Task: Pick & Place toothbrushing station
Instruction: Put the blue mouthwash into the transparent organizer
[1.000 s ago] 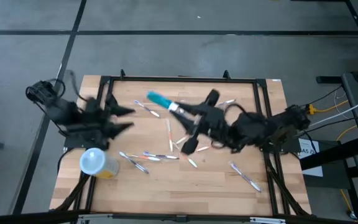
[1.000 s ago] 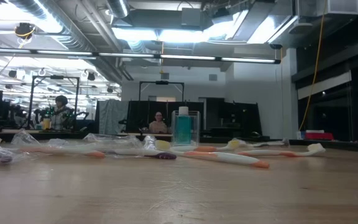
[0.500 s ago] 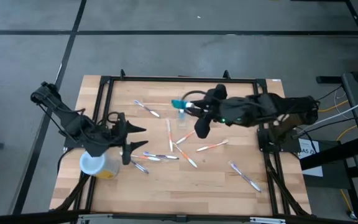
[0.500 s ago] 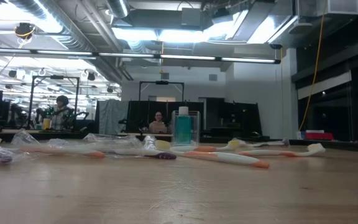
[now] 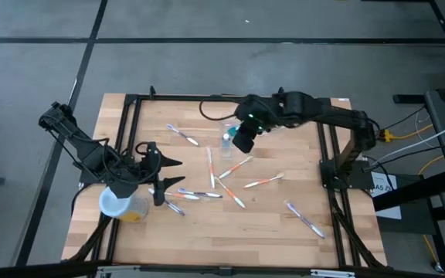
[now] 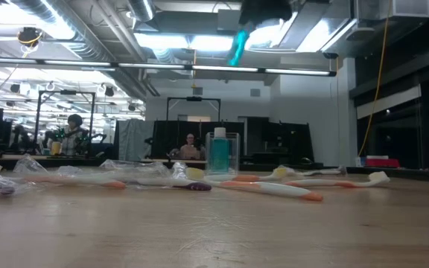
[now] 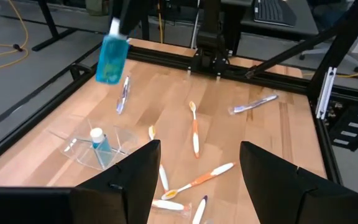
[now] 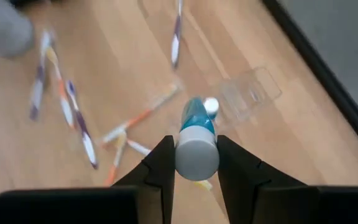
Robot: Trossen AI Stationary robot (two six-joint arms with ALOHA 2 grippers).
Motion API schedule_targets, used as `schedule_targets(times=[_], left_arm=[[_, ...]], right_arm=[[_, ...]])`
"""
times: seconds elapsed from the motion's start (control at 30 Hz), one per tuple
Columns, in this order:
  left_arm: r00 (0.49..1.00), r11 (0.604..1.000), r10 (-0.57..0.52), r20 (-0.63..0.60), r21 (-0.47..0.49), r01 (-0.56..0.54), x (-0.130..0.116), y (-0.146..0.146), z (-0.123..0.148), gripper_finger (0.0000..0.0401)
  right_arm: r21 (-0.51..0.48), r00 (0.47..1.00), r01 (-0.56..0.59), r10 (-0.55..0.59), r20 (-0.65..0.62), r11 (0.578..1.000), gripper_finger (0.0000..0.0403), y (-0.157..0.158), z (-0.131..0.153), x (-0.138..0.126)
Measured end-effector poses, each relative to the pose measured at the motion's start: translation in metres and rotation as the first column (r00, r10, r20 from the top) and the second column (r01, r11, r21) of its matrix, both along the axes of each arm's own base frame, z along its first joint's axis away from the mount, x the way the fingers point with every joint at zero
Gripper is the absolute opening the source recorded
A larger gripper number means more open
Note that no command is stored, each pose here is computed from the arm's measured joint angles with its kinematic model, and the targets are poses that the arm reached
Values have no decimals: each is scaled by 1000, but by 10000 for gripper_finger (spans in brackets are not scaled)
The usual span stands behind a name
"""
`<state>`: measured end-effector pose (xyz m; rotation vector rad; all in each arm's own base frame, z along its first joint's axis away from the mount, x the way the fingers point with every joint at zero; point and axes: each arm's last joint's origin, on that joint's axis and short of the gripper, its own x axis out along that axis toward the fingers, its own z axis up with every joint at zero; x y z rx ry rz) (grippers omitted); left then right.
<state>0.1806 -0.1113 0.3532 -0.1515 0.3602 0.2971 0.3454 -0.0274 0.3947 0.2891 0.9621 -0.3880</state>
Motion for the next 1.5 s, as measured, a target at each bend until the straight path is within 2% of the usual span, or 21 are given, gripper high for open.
schedule_targets(times=[0.17, 0.27, 0.37, 0.5, 0.77, 0.9, 1.07, 1.23, 1.5], left_arm=[[1000, 1000, -14, -2, -5, 14, -1, -2, 0, 216], [1000, 1000, -26, -10, 0, 26, -1, -5, -2, 216], [999, 999, -34, -18, -9, 34, 0, -9, -4, 216], [999, 999, -33, -28, -28, 32, 3, -16, -9, 216], [999, 998, 0, -49, -55, -2, 13, -24, -21, 216], [999, 997, 32, -43, -69, -35, 17, -25, -24, 216], [997, 993, 79, -21, -90, -80, 18, -25, -25, 216], [995, 991, 104, -5, -78, -104, 18, -25, -24, 216], [994, 992, 111, -12, -65, -111, 21, -20, -24, 216]], right_arm=[[19, 992, -73, 75, -99, 997, 93, -23, -22, 12], [2, 968, -181, 178, -176, 984, 93, -32, -32, 15], [-20, 934, -276, 263, -241, 961, 93, -41, -39, 16], [-6, 900, -375, 363, -243, 927, 93, -52, -43, 17], [13, 796, -541, 517, -315, 841, 93, -65, -72, 34], [-7, 769, -571, 531, -357, 821, 93, -76, -82, 38], [-67, 780, -570, 513, -360, 819, 93, -88, -82, 40], [-64, 789, -571, 525, -319, 819, 93, -91, -81, 42], [-43, 793, -556, 514, -329, 830, 93, -93, -89, 45]])
